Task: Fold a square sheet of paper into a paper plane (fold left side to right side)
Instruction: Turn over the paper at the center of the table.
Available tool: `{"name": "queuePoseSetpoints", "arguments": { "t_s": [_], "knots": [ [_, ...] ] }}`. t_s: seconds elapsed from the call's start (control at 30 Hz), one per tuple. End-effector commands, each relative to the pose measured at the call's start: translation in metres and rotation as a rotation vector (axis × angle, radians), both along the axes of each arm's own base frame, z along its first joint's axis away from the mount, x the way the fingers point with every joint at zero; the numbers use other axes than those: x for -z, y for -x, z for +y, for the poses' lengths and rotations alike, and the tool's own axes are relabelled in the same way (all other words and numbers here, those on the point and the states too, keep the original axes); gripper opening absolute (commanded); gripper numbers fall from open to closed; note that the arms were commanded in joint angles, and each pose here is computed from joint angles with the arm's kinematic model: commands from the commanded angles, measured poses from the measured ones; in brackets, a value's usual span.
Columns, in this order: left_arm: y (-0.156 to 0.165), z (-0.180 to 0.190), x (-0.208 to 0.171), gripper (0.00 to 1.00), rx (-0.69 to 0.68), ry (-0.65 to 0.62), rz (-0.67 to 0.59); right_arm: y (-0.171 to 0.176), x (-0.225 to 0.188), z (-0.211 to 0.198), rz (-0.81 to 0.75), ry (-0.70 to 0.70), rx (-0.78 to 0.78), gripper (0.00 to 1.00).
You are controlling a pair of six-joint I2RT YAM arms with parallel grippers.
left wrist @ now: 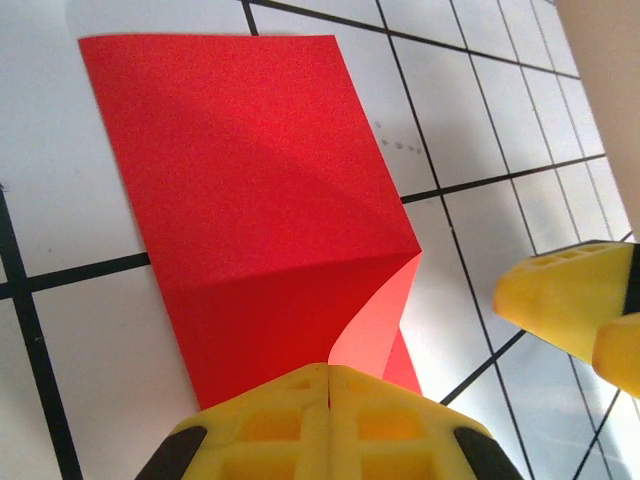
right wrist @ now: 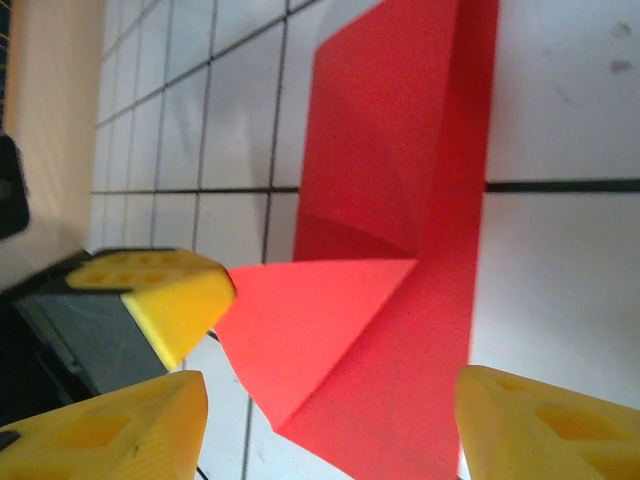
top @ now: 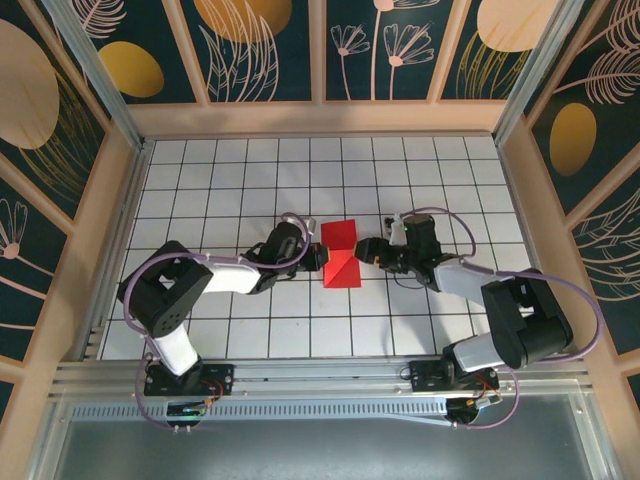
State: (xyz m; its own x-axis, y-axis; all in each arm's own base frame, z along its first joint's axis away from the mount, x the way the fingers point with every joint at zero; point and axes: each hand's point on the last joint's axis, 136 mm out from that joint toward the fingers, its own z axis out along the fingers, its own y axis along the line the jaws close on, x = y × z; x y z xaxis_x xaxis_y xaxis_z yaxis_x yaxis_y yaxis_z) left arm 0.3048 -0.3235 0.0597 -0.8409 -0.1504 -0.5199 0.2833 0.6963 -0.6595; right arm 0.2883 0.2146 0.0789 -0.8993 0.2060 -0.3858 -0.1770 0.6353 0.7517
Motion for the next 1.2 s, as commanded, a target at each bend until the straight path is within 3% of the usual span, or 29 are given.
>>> {"name": "queuePoseSetpoints", "arguments": {
  "t_s": [0.0,0.5,0.67,1.17],
  "knots": [
    [-0.006,0.002,-0.019,0.00,-0.044,0.069,-0.037,-0.011,-0.013,0.013,-0.066,-0.064,-0.001,0.69],
    [-0.003,0.007,-0.020,0.00,-0.057,0.075,-0.030,-0.028,-0.003,0.041,-0.043,-0.086,-0.026,0.72],
    [-0.003,0.007,-0.011,0.00,-0.067,0.056,-0.001,-0.030,-0.008,0.050,-0.036,-0.169,-0.021,0.71],
    [-0.008,0.005,0.009,0.00,-0.099,0.034,0.062,-0.025,0.016,0.056,0.009,-0.103,-0.036,0.57]
  ]
}}
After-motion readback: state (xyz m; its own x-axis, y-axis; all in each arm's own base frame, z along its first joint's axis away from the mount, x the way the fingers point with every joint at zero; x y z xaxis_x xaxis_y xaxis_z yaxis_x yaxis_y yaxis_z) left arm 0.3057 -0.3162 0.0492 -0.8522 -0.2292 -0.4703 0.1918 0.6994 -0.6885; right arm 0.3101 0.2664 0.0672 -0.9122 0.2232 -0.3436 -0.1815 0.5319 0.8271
